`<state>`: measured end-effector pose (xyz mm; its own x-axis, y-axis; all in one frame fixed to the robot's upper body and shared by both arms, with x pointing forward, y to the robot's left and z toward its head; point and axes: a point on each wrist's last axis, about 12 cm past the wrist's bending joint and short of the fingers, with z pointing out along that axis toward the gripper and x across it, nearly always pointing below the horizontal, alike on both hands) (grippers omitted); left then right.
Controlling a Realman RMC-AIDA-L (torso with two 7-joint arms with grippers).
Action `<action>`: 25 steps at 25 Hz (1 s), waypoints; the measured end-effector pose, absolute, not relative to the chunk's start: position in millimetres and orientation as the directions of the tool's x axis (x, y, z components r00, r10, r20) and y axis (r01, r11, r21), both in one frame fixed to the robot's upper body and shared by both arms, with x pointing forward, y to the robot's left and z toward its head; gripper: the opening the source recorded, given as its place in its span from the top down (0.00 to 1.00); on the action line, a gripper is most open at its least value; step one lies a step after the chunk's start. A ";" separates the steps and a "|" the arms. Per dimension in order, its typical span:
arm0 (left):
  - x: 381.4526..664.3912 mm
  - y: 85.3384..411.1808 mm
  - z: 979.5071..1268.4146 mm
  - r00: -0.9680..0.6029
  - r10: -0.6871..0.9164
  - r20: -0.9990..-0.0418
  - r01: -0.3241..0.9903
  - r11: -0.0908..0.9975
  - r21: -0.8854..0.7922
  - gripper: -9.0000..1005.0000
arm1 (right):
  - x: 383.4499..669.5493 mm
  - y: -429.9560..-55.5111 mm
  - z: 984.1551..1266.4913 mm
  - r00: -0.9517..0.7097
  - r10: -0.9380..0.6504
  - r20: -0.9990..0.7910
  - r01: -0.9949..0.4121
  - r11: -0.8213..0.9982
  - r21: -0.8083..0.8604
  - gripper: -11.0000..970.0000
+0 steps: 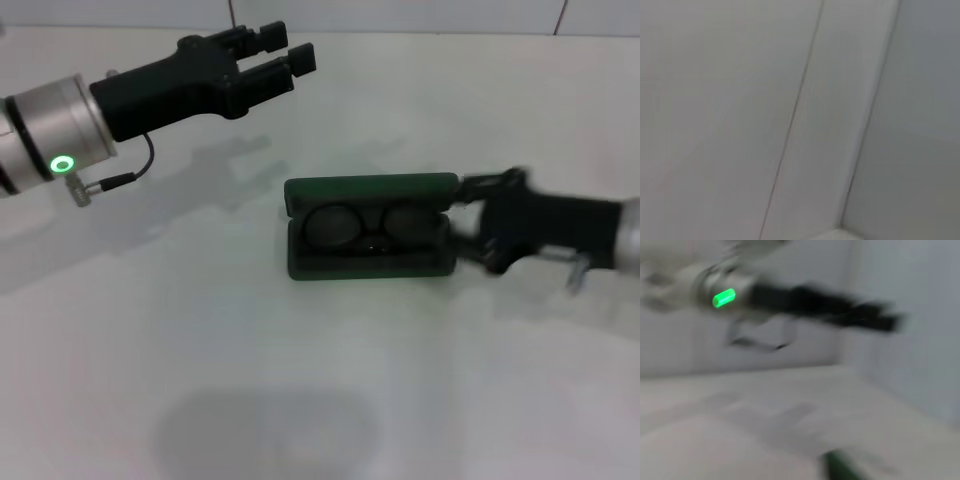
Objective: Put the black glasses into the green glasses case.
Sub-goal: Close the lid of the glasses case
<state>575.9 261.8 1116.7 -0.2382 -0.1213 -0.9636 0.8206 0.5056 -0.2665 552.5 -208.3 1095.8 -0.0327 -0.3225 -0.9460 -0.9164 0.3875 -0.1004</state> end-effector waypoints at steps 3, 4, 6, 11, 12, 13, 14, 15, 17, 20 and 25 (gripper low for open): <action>583.7 253.9 1113.0 -0.286 -0.079 -0.955 0.807 0.517 -0.284 0.43 | 556.8 -240.5 1096.6 -0.073 -0.187 -0.980 -0.854 0.519 -0.035 0.57; 587.9 247.7 1111.9 -0.309 -0.049 -0.950 0.807 0.516 -0.289 0.43 | 556.6 -249.3 1096.6 -0.074 -0.144 -0.987 -0.837 0.547 -0.017 0.57; 594.4 235.8 1110.6 -0.341 0.005 -0.940 0.809 0.511 -0.291 0.43 | 554.8 -268.1 1096.4 -0.067 -0.062 -0.996 -0.798 0.603 0.016 0.56; 606.6 203.8 1108.2 -0.389 0.122 -0.913 0.827 0.483 -0.288 0.43 | 550.9 -289.6 1088.1 -0.081 0.007 -0.997 -0.731 0.679 0.065 0.56; 607.9 198.4 1107.0 -0.396 0.139 -0.908 0.830 0.478 -0.288 0.43 | 550.2 -290.7 1086.0 -0.085 0.010 -0.996 -0.725 0.685 0.069 0.56; 609.2 193.6 1105.8 -0.402 0.159 -0.902 0.832 0.476 -0.287 0.43 | 549.5 -291.5 1084.4 -0.088 0.013 -0.996 -0.721 0.689 0.072 0.55; 610.1 190.2 1104.3 -0.410 0.176 -0.895 0.831 0.477 -0.286 0.43 | 549.1 -292.4 1083.4 -0.087 0.014 -0.996 -0.716 0.694 0.072 0.55; 611.1 186.4 1102.3 -0.419 0.199 -0.886 0.829 0.482 -0.284 0.43 | 548.7 -293.0 1082.5 -0.086 0.015 -0.996 -0.714 0.697 0.072 0.55; 611.6 181.6 1098.5 -0.432 0.233 -0.871 0.826 0.491 -0.278 0.43 | 548.0 -293.7 1081.4 -0.086 0.017 -0.996 -0.710 0.701 0.074 0.55; 611.9 177.9 1095.9 -0.445 0.254 -0.859 0.821 0.499 -0.278 0.43 | 547.2 -293.9 1081.0 -0.087 0.019 -0.996 -0.710 0.700 0.075 0.54; 618.8 179.4 1095.1 -0.472 0.233 -0.850 0.780 0.560 -0.280 0.43 | 545.8 -292.9 1079.8 -0.089 0.014 -0.996 -0.716 0.694 0.074 0.54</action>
